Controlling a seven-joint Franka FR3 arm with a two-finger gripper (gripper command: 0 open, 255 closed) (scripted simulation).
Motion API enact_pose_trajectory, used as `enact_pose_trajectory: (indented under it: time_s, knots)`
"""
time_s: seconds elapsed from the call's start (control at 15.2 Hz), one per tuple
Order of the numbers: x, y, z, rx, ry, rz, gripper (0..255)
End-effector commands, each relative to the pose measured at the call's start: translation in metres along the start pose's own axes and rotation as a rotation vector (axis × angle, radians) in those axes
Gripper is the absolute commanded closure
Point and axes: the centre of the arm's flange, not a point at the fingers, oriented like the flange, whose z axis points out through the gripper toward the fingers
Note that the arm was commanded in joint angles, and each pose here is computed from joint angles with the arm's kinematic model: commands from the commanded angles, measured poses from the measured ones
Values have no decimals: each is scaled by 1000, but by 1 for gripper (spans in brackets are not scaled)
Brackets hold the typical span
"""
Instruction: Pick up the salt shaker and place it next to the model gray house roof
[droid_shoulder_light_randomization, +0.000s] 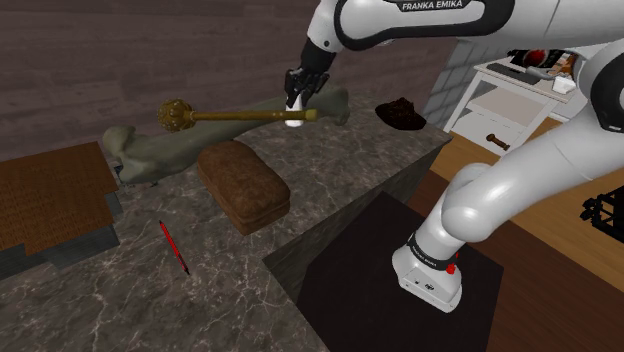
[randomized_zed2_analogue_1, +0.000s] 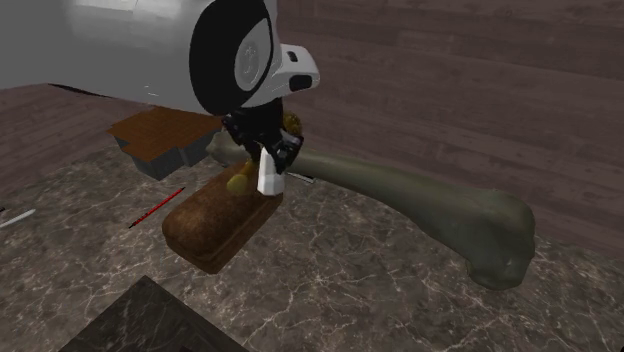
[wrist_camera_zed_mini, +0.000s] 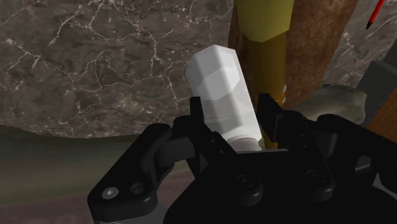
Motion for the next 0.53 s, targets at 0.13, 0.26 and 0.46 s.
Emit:
enact_pose_trajectory:
  time_s: [0.13,0.26,0.46]
  knots:
    - [-4,-54,3,1,-1,1,255]
    - [-6,-80,6,1,-1,1,255]
    - [-10,-119,10,1,-1,1,255]
